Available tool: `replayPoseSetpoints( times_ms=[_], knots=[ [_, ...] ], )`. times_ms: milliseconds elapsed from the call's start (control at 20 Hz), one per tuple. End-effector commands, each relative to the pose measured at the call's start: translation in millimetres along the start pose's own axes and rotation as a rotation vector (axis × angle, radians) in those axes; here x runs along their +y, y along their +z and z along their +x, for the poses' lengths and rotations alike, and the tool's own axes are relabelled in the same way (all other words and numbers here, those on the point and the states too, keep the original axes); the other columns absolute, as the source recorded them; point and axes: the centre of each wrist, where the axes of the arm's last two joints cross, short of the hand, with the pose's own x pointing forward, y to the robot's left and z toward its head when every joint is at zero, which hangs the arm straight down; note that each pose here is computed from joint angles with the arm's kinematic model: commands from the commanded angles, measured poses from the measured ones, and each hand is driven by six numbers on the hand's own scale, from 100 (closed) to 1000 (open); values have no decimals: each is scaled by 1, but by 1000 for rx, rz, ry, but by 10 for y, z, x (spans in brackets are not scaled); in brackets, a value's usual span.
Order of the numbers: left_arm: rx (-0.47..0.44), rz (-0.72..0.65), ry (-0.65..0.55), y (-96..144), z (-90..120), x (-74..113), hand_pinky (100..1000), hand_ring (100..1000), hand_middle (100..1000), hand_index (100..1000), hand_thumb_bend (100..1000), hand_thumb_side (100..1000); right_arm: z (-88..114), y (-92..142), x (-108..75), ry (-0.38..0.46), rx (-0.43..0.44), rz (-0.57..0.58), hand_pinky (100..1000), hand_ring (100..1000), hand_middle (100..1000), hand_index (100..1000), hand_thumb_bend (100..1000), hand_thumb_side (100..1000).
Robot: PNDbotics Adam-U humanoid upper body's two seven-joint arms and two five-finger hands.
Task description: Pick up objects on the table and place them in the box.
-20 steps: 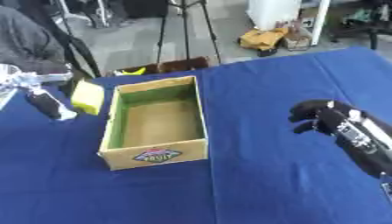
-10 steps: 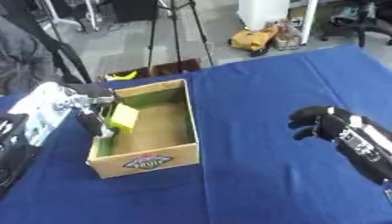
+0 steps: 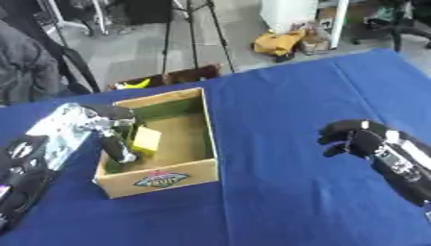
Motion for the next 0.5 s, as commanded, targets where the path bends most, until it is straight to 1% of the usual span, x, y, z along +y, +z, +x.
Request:
replayPoseSetpoints(
  times_ms=[50,100,200,250,300,350,400,500],
  knots=[
    [32,33,-40,115,-75,127,708,671,680,837,1000,552,74,-22,-63,30,-10,13,709,786,757,827,100,783],
    [36,40,-44,128,-80,134,714,679,690,845,1000,570,74,-21,-64,30,-9,12,709,786,757,828,100,783],
    [40,79,-44,181,-89,168,711,669,684,843,1000,575,72,-18,-65,28,-10,10,709,786,757,828,100,782],
    [37,118,-37,231,-94,199,708,663,679,839,1000,574,70,-14,-66,28,-9,7,709,786,757,827,100,782],
    [36,169,-29,300,-98,245,700,647,665,832,991,597,66,-7,-66,27,-8,5,709,786,757,828,100,782],
    [35,235,-20,390,-98,299,692,633,652,825,963,598,63,-1,-65,26,-6,3,709,786,757,828,100,781],
    [41,320,-14,505,-95,362,679,609,632,809,913,602,59,6,-66,25,-5,-1,709,785,757,827,100,779],
    [37,500,30,757,-82,454,667,585,605,792,858,599,51,16,-67,23,-2,-7,709,785,757,827,100,780]
  ],
)
